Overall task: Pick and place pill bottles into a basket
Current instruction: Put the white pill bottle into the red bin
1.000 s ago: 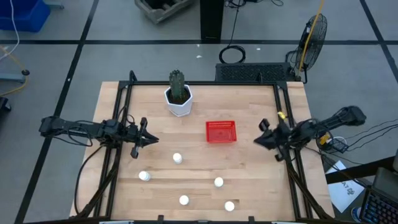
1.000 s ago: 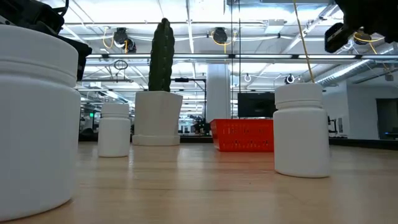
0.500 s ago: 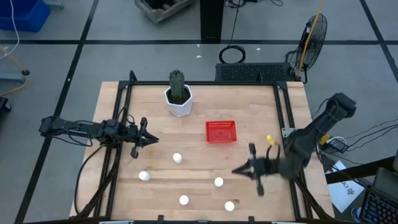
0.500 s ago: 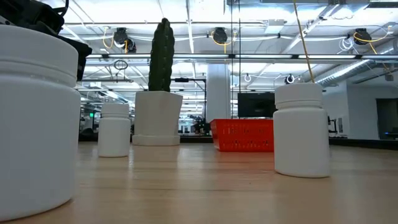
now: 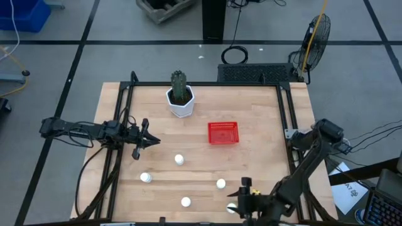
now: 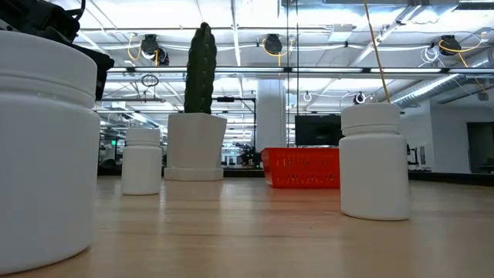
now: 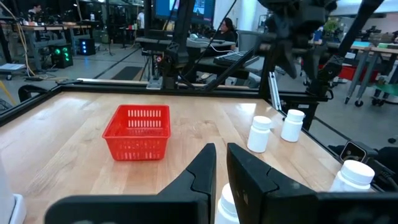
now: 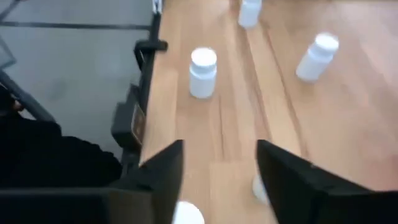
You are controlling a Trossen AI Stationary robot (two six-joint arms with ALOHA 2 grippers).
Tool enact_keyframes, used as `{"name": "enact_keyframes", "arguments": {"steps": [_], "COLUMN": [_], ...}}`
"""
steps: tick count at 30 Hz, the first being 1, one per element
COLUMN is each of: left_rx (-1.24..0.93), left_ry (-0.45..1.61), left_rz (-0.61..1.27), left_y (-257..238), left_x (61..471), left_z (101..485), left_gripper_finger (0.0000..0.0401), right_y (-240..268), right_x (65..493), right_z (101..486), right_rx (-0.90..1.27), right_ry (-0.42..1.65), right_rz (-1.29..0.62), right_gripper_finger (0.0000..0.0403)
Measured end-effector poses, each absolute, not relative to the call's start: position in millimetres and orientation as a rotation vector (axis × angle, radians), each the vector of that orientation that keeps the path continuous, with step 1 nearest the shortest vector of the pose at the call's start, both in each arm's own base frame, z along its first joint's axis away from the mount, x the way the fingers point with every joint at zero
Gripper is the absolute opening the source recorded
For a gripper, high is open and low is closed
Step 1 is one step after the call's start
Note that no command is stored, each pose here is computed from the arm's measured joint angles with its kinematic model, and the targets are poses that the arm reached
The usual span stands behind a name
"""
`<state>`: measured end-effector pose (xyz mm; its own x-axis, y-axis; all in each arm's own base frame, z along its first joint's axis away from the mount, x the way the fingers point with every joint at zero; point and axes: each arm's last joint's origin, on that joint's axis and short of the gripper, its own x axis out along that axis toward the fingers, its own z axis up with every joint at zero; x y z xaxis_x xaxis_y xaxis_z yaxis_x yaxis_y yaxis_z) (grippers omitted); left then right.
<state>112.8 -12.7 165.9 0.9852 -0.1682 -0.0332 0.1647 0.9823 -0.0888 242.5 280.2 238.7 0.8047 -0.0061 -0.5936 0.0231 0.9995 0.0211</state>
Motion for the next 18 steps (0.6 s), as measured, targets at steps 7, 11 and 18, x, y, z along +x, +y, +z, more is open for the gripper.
{"name": "enact_keyframes", "arguments": {"steps": [7, 11, 18], "left_rx": [-0.086, -0.086, -0.086], "left_ry": [0.041, 0.041, 0.04], "left_rz": [-0.168, -0.167, -0.167], "left_y": [-12.7, -12.7, -12.7], "left_x": [112.8, 112.8, 112.8], "left_z": [165.9, 165.9, 165.9], "left_gripper_finger": [0.0047, 0.0047, 0.0047], "right_y": [290.0, 291.0, 288.4], "right_x": [243.0, 241.1, 236.5], "right_z": [219.1, 210.0, 193.9], "right_rx": [0.113, 0.155, 0.211], "right_ry": [0.741, 0.764, 0.779], "right_rz": [0.03, 0.008, 0.001], "right_gripper_finger": [0.0311, 0.0313, 0.0291]}}
